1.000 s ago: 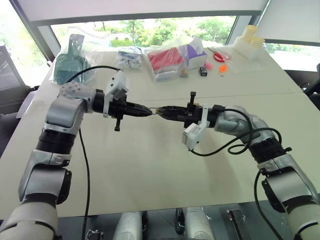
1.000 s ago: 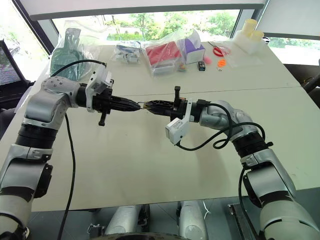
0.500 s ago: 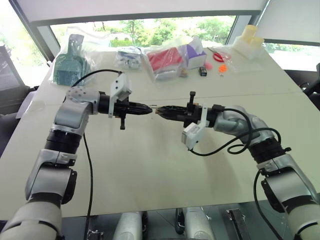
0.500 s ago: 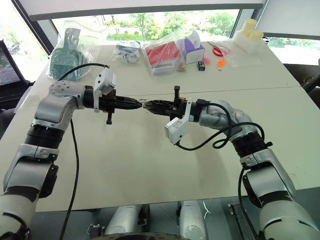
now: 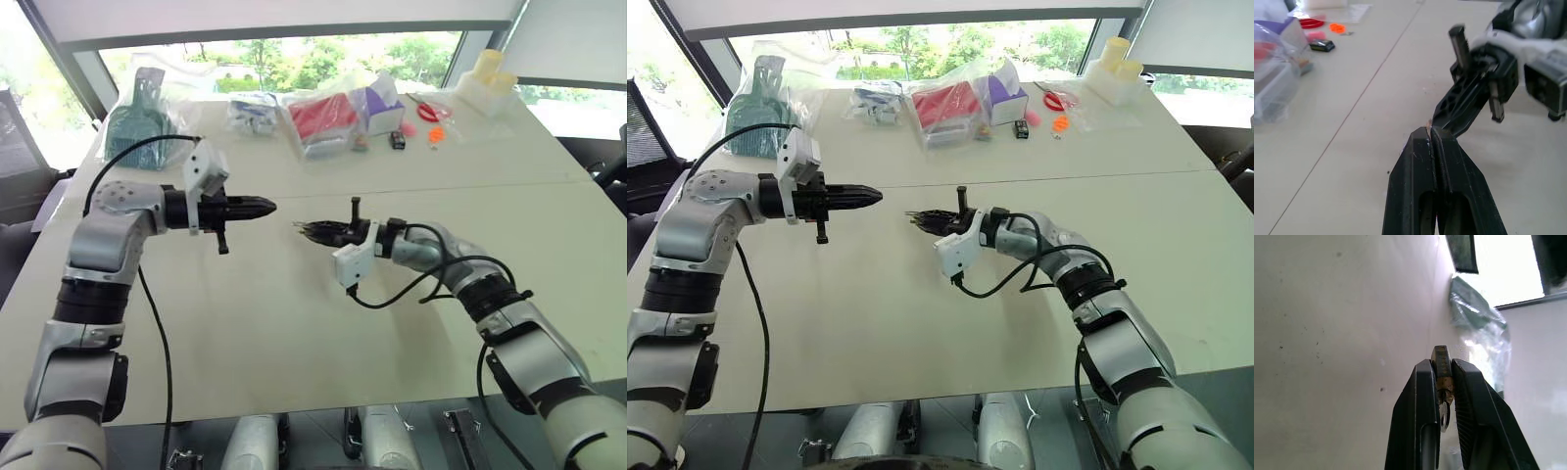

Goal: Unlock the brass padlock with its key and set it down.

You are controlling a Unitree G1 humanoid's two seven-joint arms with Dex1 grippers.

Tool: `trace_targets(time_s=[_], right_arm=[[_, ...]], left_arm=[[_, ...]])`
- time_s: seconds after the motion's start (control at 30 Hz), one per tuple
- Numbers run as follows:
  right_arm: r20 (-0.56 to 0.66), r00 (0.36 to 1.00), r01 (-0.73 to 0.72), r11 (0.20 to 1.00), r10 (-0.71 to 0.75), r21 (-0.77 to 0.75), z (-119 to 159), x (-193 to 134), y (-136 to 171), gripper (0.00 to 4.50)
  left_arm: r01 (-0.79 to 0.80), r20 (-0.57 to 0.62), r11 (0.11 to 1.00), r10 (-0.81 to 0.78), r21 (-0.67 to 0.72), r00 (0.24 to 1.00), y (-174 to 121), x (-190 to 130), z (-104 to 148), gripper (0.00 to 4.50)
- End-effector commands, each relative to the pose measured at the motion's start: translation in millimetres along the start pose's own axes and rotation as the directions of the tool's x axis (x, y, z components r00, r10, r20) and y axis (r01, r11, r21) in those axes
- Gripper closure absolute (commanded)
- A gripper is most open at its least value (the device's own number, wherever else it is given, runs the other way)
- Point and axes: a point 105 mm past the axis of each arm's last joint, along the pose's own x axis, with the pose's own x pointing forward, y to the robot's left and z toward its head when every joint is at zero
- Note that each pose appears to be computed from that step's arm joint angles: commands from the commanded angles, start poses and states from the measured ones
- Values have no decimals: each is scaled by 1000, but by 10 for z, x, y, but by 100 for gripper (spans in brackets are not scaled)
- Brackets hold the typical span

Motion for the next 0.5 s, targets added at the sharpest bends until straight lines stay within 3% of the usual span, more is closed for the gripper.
trace_targets(time_s=[0.03,0.27,0.37,0.5], right_arm=[[-8,1000,23,999,-24,-28,-39,74,-99,450],[-6,999,-51,999,50,-18,-51,108,86,450],[25,996,-82,996,82,21,13,105,150,319],[53,992,-119,991,115,68,79,86,183,106]], left_arm=[[-42,53,999,40,30,998,-43,-49,162,447],[-141,92,990,142,-13,986,-145,-26,170,447],[-186,113,982,190,-39,975,-145,-22,182,450],[-222,88,975,223,-27,971,-99,-12,156,450]])
